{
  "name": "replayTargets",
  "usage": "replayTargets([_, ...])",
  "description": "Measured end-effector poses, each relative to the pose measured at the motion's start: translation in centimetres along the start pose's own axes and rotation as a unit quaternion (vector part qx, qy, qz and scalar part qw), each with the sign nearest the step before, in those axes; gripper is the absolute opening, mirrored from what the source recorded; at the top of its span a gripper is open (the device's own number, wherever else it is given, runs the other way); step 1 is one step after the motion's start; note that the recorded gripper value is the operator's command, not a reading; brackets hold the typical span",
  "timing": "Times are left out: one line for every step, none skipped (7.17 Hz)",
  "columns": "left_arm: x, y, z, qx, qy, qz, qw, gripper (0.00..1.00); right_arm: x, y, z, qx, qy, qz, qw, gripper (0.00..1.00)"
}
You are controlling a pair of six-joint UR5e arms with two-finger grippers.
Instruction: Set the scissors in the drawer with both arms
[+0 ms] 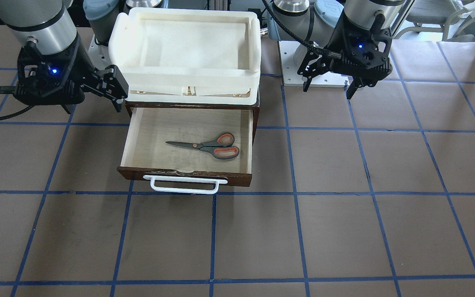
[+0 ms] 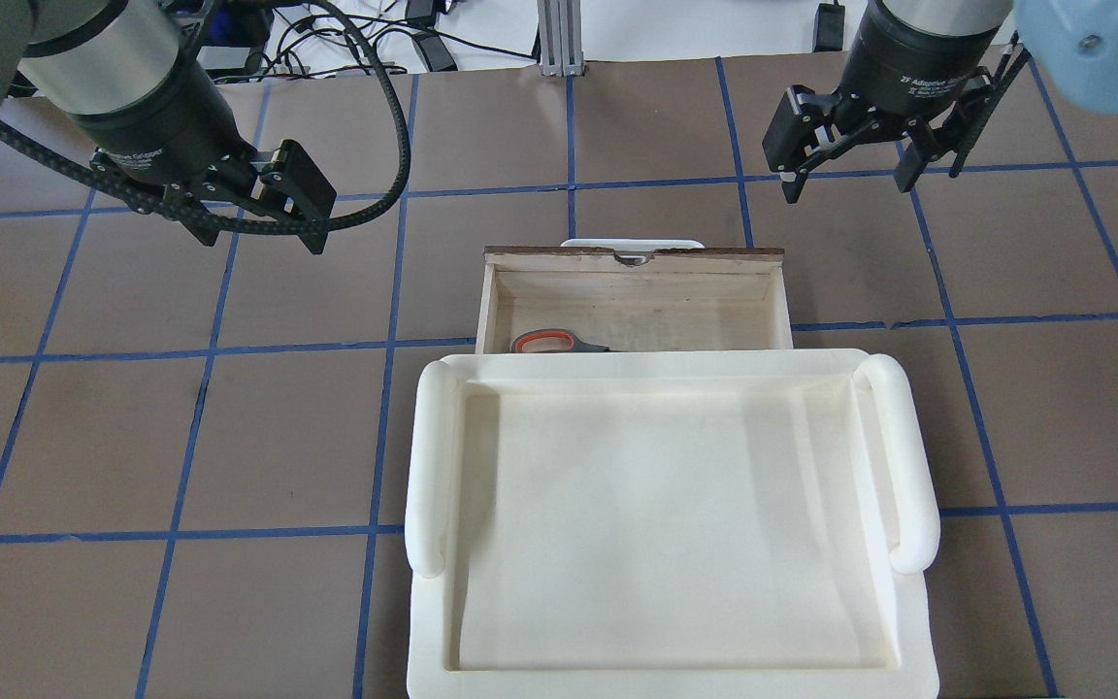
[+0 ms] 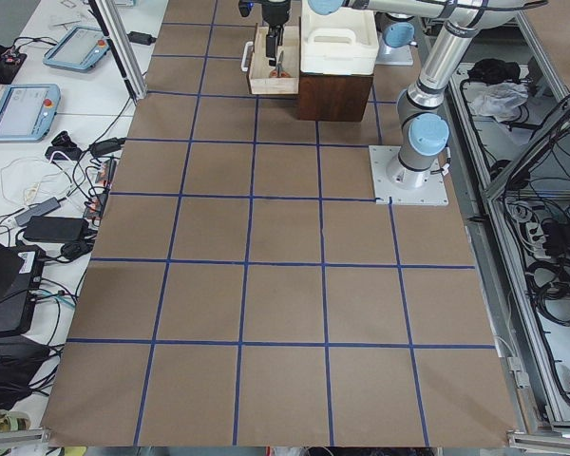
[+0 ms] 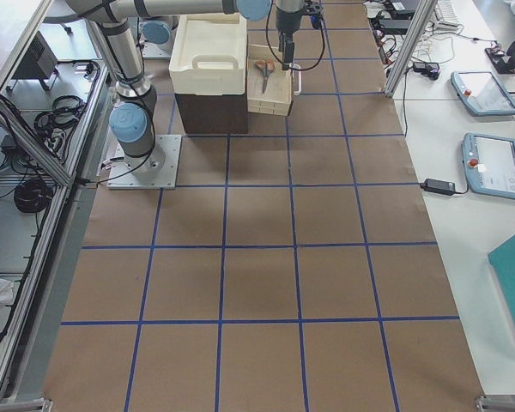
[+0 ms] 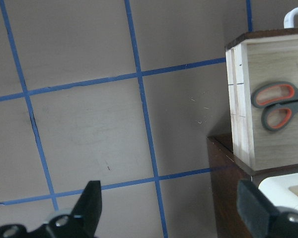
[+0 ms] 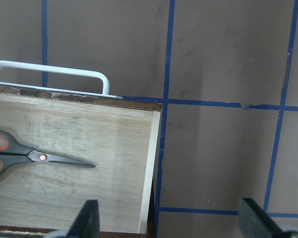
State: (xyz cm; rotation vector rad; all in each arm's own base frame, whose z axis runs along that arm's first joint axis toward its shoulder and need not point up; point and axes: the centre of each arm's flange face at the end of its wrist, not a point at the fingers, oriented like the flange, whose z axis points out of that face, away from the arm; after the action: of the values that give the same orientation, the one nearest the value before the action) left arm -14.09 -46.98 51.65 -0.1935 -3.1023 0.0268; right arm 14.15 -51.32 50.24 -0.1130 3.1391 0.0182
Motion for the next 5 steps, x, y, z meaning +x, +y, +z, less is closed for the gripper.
replayTargets([-0.03, 0.11, 0.33, -0.001, -0.002, -0.004, 1.0000, 0.97, 0.00, 0.00, 0.01, 0.000, 0.000, 0.000, 1.0000, 1.00])
replayTargets([-0.04, 0.25, 0.37, -0.001, -0.003, 0.002, 1.0000, 0.98, 0.00, 0.00, 0.04, 0.000, 0.000, 0.000, 1.0000, 1.00])
replayTargets([-0.11, 0.42, 0.25, 0.000, -0.004, 0.002, 1.0000, 0.98, 0.00, 0.00, 0.07, 0.000, 0.000, 0.000, 1.0000, 1.00])
replayTargets([-0.27, 0.45, 0.26, 0.000, -0.004, 0.001, 1.0000, 0.97, 0.00, 0.00, 0.08, 0.000, 0.000, 0.000, 1.0000, 1.00])
replayTargets([-0.38, 0.40, 0.31, 0.001, -0.003, -0.001, 1.0000, 0.97, 0.00, 0.01, 0.09, -0.001, 0.000, 0.000, 1.0000, 1.00])
